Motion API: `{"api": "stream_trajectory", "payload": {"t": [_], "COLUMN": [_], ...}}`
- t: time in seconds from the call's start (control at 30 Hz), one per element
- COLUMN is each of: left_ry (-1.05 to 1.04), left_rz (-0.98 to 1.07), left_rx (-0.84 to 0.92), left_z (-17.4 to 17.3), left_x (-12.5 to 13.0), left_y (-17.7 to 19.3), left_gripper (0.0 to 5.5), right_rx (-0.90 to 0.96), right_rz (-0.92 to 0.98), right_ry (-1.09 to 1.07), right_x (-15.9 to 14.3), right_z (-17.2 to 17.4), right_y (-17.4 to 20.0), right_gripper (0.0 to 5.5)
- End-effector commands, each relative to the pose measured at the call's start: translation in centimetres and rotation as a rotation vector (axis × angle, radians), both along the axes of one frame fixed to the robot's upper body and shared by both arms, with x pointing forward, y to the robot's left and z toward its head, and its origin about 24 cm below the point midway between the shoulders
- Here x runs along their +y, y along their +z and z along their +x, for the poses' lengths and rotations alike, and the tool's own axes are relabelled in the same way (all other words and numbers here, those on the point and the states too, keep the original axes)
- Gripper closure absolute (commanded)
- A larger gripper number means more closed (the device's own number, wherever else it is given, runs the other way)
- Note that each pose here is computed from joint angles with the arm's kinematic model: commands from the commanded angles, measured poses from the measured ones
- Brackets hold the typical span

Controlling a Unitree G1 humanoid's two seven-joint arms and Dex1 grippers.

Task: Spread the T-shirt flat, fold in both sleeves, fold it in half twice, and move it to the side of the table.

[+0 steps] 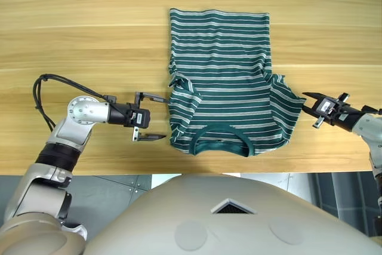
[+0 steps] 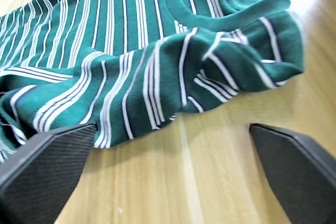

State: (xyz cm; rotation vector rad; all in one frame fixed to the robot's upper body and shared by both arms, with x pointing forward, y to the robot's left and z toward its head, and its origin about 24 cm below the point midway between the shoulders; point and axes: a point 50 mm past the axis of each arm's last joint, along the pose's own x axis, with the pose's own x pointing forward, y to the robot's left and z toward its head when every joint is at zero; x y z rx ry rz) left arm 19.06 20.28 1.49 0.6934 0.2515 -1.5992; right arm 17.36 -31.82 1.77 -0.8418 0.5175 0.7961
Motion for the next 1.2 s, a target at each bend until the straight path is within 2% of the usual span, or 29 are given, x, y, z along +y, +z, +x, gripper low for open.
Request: {"api": "stream_trajectory", "payload": {"t": [0.03, 0.43, 0.57, 0.73, 1.2], "left_ry": [-0.011, -0.002, -0.002, 0.002, -0.007], "left_rz": [0.033, 0.017, 0.019, 0.013, -0.004], "left_rx": [0.001, -0.013, -0.019, -0.028, -0.038], "left_z": [-0.1, 0.1, 0.3, 0.3, 0.6], "left_x": [0.4, 0.2, 0.2, -0.1, -1.0], "left_y": [0.1, 0.3, 0.4, 0.3, 0.2], "left_gripper": [0.1, 0.1, 0.1, 0.1, 0.1], "right_rx": [0.161, 0.162, 0.176, 0.205, 0.173], "right_rz": [-0.02, -0.085, -0.18, -0.305, -0.294], "right_ry": [0.007, -0.021, -0.006, 0.129, 0.213], "right_x": [0.4, -0.5, -0.7, 0.4, 2.3], "right_z": [-2.1, -2.9, -3.2, -2.9, -3.1], "right_y": [-3.0, -2.7, -2.6, -2.2, 1.1], "right_gripper": [3.92, 3.92, 3.92, 3.92, 3.92]}}
